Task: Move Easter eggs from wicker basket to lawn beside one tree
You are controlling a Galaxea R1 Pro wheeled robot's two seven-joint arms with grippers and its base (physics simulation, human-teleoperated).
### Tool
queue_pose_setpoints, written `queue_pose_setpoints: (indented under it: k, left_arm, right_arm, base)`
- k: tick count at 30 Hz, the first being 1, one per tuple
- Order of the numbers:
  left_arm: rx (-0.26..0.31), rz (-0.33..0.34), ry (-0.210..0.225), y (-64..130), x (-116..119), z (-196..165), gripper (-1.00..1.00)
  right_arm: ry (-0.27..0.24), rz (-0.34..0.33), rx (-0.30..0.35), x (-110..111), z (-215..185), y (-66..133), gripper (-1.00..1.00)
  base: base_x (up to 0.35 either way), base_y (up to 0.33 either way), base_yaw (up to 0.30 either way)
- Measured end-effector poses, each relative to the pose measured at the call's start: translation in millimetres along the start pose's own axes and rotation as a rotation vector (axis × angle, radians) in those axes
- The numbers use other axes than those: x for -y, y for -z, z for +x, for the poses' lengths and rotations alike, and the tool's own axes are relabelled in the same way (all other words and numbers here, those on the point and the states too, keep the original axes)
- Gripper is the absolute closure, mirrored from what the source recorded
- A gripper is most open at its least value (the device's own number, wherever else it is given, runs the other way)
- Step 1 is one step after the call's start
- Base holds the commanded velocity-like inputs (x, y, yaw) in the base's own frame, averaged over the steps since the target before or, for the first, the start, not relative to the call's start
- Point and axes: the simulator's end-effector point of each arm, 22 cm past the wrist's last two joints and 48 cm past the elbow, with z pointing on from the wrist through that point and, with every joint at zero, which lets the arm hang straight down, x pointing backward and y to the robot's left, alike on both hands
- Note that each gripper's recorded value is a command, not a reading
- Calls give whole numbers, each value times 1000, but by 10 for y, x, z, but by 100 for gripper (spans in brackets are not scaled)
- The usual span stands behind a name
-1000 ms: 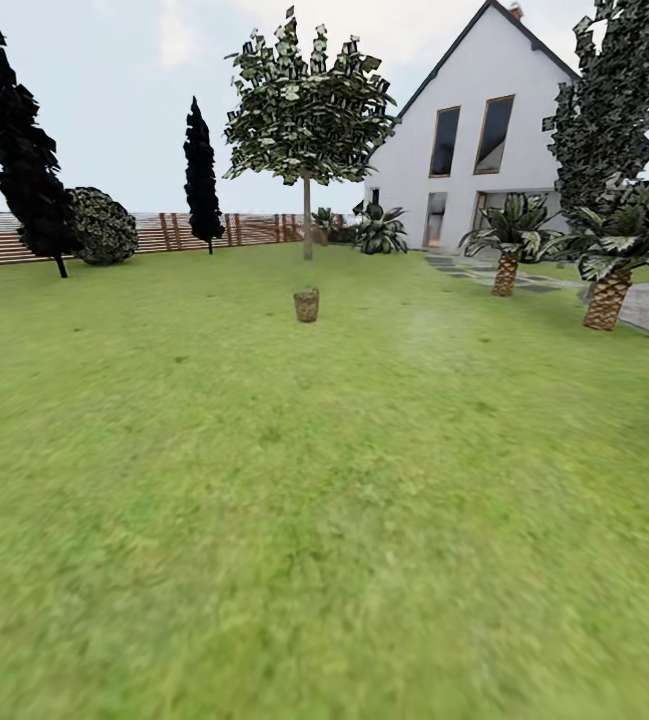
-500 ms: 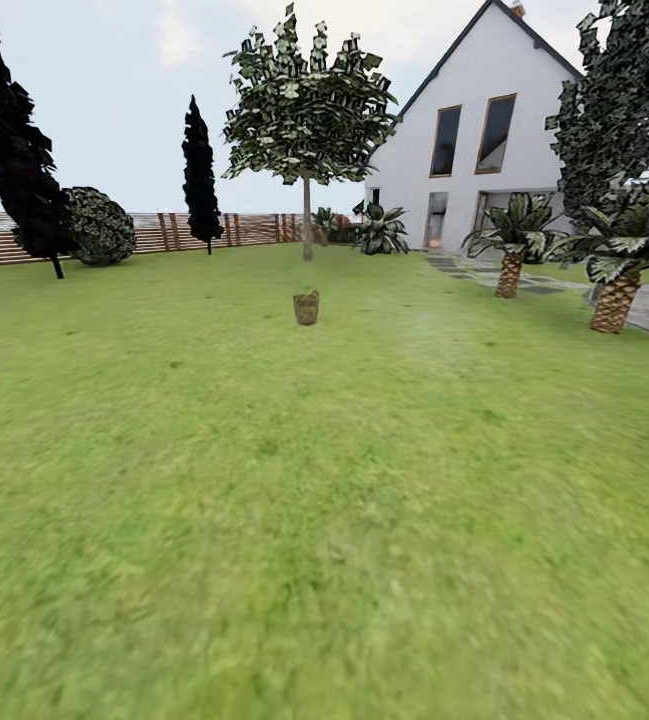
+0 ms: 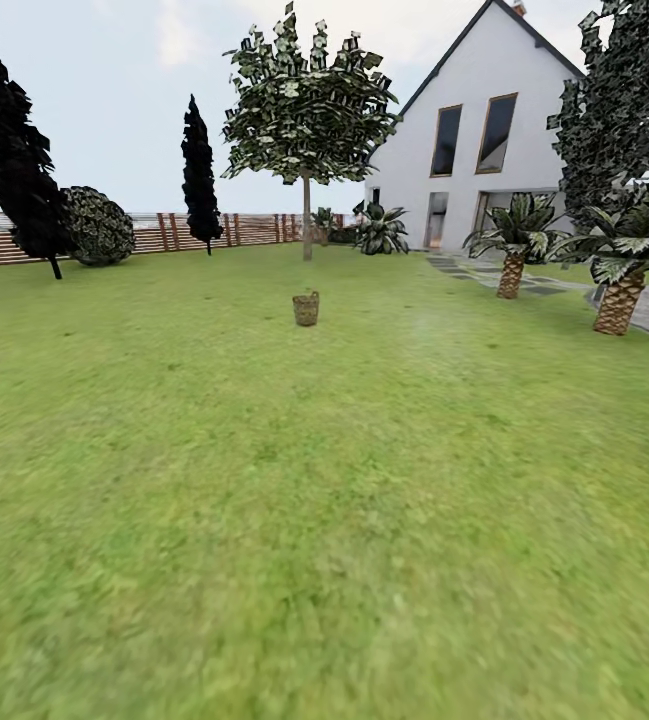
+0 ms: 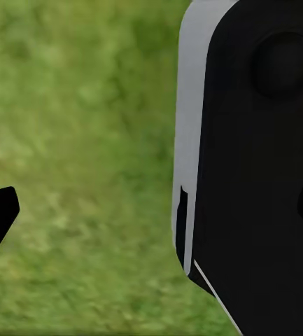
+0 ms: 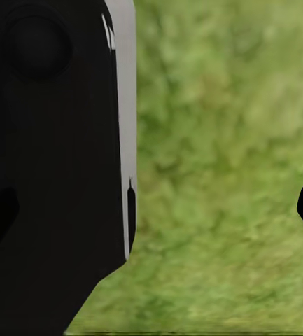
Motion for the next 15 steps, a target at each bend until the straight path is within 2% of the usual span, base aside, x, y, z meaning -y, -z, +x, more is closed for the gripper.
queue_pose_setpoints:
  k: [5, 15]
  left_arm:
    - [0, 1, -1, 0, 3, 1, -100]
    - [1, -1, -1, 1, -10, -3, -100]
  right_arm:
    - [-10, 1, -2, 4, 13, 0, -100]
    - [-4, 1, -1, 6, 13, 1, -100]
  base:
    - [60, 0, 0]
    - [311, 0, 0]
